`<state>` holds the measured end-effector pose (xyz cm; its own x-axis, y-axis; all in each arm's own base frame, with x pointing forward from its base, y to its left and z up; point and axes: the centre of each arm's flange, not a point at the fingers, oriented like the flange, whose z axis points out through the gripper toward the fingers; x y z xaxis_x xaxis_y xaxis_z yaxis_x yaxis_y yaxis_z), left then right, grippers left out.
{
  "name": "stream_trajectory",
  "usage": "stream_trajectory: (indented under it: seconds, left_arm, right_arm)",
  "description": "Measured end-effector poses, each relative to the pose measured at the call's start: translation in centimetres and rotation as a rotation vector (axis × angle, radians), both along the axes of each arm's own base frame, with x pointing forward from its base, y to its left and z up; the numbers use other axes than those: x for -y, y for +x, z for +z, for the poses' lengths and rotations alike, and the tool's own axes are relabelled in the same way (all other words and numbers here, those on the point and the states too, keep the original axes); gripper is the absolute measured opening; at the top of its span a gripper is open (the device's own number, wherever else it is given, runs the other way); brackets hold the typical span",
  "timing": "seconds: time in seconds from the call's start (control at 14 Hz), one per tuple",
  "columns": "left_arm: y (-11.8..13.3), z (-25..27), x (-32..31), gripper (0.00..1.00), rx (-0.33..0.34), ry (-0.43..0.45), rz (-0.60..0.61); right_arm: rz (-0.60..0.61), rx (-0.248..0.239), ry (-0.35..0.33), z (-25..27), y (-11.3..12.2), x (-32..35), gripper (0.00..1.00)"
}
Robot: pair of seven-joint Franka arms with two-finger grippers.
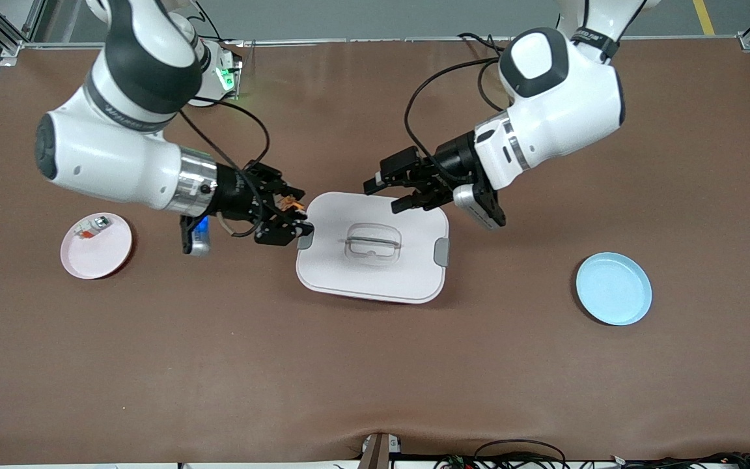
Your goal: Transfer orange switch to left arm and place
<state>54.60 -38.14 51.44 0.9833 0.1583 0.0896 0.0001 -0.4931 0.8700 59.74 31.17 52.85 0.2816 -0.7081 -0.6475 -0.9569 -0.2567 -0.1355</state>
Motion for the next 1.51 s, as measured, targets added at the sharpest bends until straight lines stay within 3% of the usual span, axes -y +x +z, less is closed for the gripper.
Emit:
stream_trajectory:
  seconds: [0.65, 1.22, 1.36, 1.51]
  left_arm:
    - [-0.5, -2.0, 1.8, 0.77, 0.034, -0.055, 0.030]
    - [-0.3, -3.0, 2.0, 0.70, 0.060, -0.050, 0.015]
    - [-0.3, -3.5, 2.1, 0.64, 0.070, -0.043, 0.011]
    - [-0.2, -3.7, 2.2, 0.47, 0.074, -0.040, 0.013]
  right_arm:
    - [-0.086, -0.001, 0.020, 0.8, -1.2, -6.0, 0.72]
    - [-0.131, 0.003, 0.040, 0.5, 0.0, -9.2, 0.72]
    - [-0.143, -0.001, 0.045, 0.8, 0.2, -9.5, 0.72]
    - [-0.148, 0.005, 0.046, 1.1, 0.4, -9.7, 0.72]
